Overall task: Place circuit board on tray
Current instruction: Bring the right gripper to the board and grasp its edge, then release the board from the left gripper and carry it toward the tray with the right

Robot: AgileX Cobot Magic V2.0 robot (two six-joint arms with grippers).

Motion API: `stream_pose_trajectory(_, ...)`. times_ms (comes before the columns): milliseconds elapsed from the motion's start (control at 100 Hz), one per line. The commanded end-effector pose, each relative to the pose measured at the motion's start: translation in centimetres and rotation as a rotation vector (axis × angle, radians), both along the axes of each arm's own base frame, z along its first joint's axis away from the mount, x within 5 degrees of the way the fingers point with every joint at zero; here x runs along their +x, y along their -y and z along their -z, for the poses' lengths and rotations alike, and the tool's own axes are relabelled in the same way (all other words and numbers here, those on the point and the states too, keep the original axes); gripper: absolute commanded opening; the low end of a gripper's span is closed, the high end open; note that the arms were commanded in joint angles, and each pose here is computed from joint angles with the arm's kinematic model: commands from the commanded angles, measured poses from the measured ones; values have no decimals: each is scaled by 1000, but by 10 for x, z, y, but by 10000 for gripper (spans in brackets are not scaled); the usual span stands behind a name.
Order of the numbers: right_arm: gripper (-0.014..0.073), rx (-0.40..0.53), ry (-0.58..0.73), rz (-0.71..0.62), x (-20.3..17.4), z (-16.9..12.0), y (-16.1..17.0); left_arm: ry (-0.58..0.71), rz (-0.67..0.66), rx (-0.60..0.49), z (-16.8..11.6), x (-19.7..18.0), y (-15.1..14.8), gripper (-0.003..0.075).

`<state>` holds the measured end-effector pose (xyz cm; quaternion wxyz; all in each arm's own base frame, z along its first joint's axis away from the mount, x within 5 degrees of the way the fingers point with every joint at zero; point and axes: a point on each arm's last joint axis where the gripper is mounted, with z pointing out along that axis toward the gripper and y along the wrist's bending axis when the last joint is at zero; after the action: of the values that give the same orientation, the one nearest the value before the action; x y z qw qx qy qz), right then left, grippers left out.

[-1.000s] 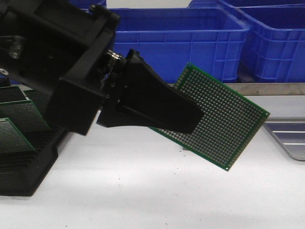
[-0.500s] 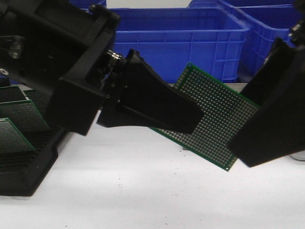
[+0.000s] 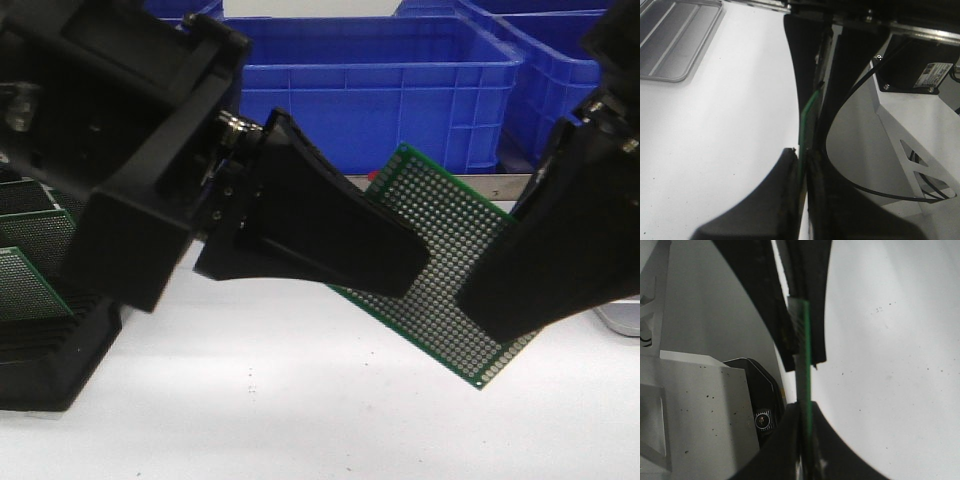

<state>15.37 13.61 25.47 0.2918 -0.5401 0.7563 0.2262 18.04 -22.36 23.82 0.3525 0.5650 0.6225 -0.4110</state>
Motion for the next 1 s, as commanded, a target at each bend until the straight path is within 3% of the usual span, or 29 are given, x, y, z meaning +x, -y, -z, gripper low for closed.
stream_pose_trajectory(0, -66, 78, 21, 39, 4, -15, -4, -24, -23, -107, -23, -1, 5, 63)
stream_pose_trajectory(110, -66, 81, -9, 46, 2, -15, -4, -23, -18, -106, -22, -1, 5, 235)
stream_pose_trajectory(170, -66, 87, -63, 61, 0, -14, -4, -22, -17, -104, -22, -1, 5, 373)
stream_pose_trajectory(280, -66, 100, -154, 112, -3, -14, -5, -21, -25, -103, -22, 0, 4, 497)
stream_pose_trajectory(610, -70, 155, -307, 397, 13, -13, 17, -1, -137, -161, -36, 25, -29, 503)
stream_pose_trajectory(900, -70, 197, -116, 908, 67, -8, 97, -10, -121, -188, -39, 26, -35, 503)
stream_pose_trajectory(990, -70, 183, -114, 1038, 81, 3, 121, -10, -121, -188, -39, 26, -35, 503)
